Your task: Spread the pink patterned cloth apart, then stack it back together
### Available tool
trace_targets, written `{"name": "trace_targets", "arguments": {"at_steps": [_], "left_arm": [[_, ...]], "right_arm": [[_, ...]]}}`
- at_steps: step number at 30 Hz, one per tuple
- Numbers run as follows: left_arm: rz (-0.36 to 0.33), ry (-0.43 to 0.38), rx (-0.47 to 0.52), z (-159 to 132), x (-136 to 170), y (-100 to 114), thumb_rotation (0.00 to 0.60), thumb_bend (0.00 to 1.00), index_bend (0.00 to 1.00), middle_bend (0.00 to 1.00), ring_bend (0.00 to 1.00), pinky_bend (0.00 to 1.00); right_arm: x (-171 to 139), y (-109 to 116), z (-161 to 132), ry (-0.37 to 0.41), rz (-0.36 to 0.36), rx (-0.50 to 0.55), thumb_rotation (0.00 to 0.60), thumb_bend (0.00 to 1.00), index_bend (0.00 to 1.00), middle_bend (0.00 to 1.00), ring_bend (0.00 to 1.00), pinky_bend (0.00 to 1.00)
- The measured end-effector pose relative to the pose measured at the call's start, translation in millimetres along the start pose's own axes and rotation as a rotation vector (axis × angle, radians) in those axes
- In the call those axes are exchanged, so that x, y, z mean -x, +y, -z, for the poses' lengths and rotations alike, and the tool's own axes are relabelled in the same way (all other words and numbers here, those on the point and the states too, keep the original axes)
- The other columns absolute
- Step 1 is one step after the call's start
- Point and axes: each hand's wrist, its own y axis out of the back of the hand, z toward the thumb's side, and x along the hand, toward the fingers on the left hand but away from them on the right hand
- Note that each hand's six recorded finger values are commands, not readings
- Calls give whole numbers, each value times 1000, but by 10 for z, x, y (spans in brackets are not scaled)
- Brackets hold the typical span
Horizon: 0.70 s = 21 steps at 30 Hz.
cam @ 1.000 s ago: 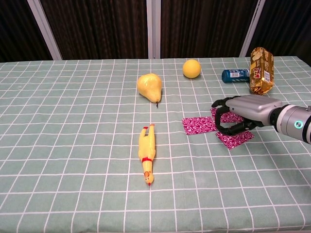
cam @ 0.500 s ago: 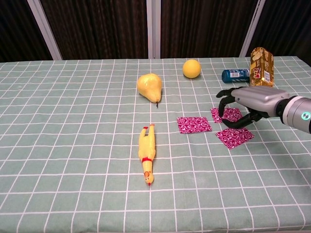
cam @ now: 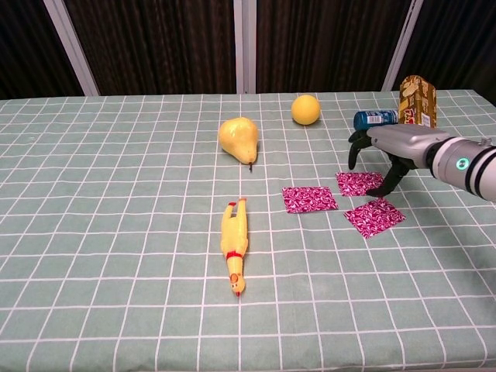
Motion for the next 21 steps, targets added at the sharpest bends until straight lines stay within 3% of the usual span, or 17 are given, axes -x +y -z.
{"name": "trace_targets", "arguments": {"at_steps": [21], "left_arm": [[8,1,3,22,-5,-31,600,35,255,231,167,144]], "right_arm": [[62,-64,-8,-27,-2,-21,530,135,313,63,0,0]]}}
